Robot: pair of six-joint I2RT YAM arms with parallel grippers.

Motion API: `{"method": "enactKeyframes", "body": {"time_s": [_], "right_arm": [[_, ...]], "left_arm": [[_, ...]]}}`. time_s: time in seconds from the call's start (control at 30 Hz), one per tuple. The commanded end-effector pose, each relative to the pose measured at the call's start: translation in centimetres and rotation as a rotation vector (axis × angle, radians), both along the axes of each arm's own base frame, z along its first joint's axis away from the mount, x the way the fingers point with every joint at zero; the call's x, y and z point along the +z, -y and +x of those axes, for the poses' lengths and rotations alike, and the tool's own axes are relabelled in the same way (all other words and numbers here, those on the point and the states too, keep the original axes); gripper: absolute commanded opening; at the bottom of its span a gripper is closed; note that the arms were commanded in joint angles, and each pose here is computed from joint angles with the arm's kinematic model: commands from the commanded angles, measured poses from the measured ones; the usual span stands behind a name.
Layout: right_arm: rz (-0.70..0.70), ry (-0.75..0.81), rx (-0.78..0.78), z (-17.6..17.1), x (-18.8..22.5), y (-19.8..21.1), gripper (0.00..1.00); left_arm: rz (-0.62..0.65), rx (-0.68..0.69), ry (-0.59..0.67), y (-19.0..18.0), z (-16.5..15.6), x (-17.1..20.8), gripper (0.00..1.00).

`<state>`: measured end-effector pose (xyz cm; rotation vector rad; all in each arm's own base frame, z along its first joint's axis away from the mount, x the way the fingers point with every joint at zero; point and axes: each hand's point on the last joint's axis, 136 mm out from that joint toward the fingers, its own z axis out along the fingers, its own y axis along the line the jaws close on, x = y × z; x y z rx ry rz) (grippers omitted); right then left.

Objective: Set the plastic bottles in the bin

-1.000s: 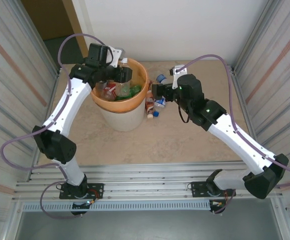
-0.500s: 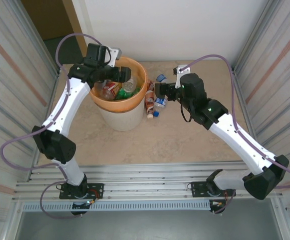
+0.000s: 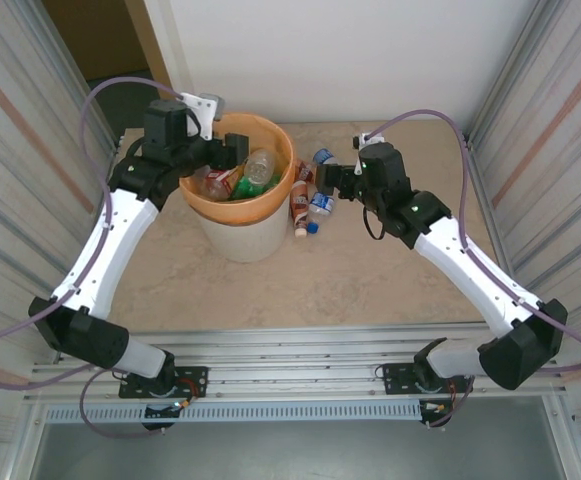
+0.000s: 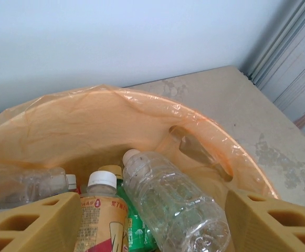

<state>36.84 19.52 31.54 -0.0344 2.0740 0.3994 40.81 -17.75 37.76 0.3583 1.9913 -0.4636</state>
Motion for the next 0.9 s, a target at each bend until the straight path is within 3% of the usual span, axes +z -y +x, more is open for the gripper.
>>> {"method": "enactKeyframes", "body": {"time_s": [0.0,0.23,0.43,0.87], "right_arm": [[0.047,-0.031,-0.016,0.5,0.2,0.2,0.98],[0.072,-0.12,-0.041,2.4,-2.0,1.0,0.98],[0.08,-0.173,-0.054,4.9,-3.8,0.8,0.98],[0.069,-0.337,-0.121,9.3,-11.2,0.1,0.98]], "left_arm": [[0.006,-0.013,-0.017,0.6,0.8,-1.0,0.7],[0.09,-0.034,-0.123,1.6,2.0,-4.9,0.57],[0.13,-0.071,-0.183,2.8,2.2,-7.1,0.53],[0.259,0.058,-0.197,-0.7,1.6,-8.4,0.49]]}}
